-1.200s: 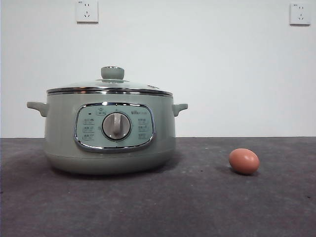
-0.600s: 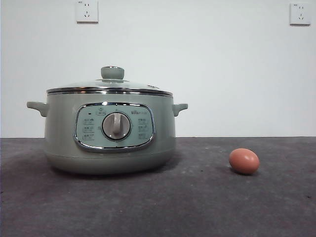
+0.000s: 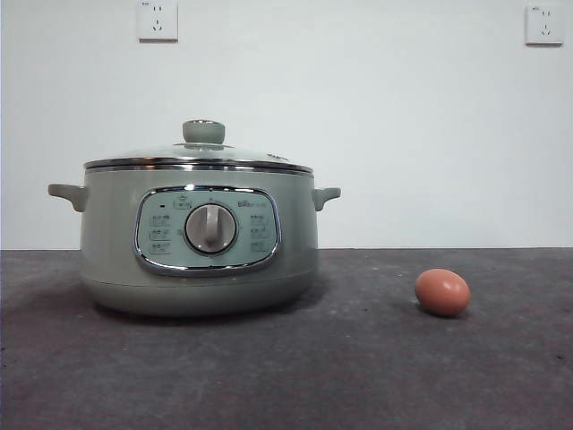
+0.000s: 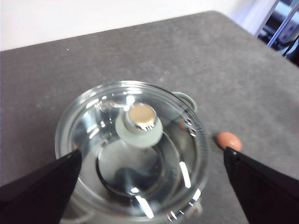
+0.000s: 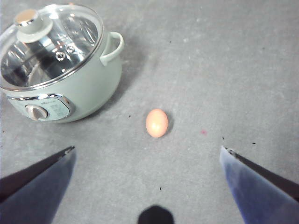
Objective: Pick up the egg,open the lid,put the egg in the pot,close the lid
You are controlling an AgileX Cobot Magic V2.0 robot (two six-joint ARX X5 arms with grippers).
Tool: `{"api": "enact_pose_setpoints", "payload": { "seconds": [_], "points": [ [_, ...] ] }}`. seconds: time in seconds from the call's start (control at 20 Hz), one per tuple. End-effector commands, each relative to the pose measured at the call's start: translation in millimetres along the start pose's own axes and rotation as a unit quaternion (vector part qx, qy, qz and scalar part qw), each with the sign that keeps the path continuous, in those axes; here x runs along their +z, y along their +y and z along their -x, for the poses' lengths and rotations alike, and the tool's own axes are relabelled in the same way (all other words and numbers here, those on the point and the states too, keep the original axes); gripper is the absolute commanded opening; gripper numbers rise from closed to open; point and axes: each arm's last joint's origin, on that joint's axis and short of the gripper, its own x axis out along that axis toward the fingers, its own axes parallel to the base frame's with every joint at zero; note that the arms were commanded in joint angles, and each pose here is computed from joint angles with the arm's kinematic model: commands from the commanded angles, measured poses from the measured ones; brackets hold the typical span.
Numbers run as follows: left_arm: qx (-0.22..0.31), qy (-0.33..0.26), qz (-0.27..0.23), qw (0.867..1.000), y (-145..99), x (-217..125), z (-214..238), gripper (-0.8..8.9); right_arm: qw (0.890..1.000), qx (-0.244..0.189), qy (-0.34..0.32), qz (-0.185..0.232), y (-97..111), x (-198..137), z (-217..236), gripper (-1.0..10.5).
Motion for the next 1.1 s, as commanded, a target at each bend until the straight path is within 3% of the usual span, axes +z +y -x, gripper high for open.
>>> {"api": "enact_pose_setpoints", "payload": {
  "seconds": [0.05, 0.25, 0.5, 1.0, 1.05, 1.1],
  "points": [
    [0.007, 0.023, -0.029, 0.999, 3.0, 12.8, -29.3, 6.26, 1.0, 0.002, 0.0, -0.004, -0.2, 1.5, -0.5, 6.0],
    [0.014, 0.069, -0.059, 0.996, 1.8, 24.4, -83.1, 6.26, 1.0, 0.002, 0.01, -0.007, -1.5, 2.2, -4.3, 6.0],
    [0.019, 0.114, -0.077, 0.99, 1.9, 14.5, -135.6, 6.26, 1.0, 0.003, 0.024, -0.012, -2.8, 2.0, -8.4, 6.0],
    [0.02, 0.141, -0.078, 0.987, 5.5, 0.8, -173.2, 6.25, 0.999, 0.004, 0.033, -0.015, -3.8, 2.2, -11.3, 6.0],
    [0.02, 0.14, -0.079, 0.987, 5.3, 1.0, -173.3, 6.17, 0.999, 0.003, 0.033, -0.015, -3.8, 2.2, -11.3, 6.0],
    [0.02, 0.138, -0.079, 0.987, 5.2, 1.3, -173.4, 5.49, 0.999, 0.003, 0.033, -0.015, -3.8, 2.2, -11.3, 6.0]
  ]
}}
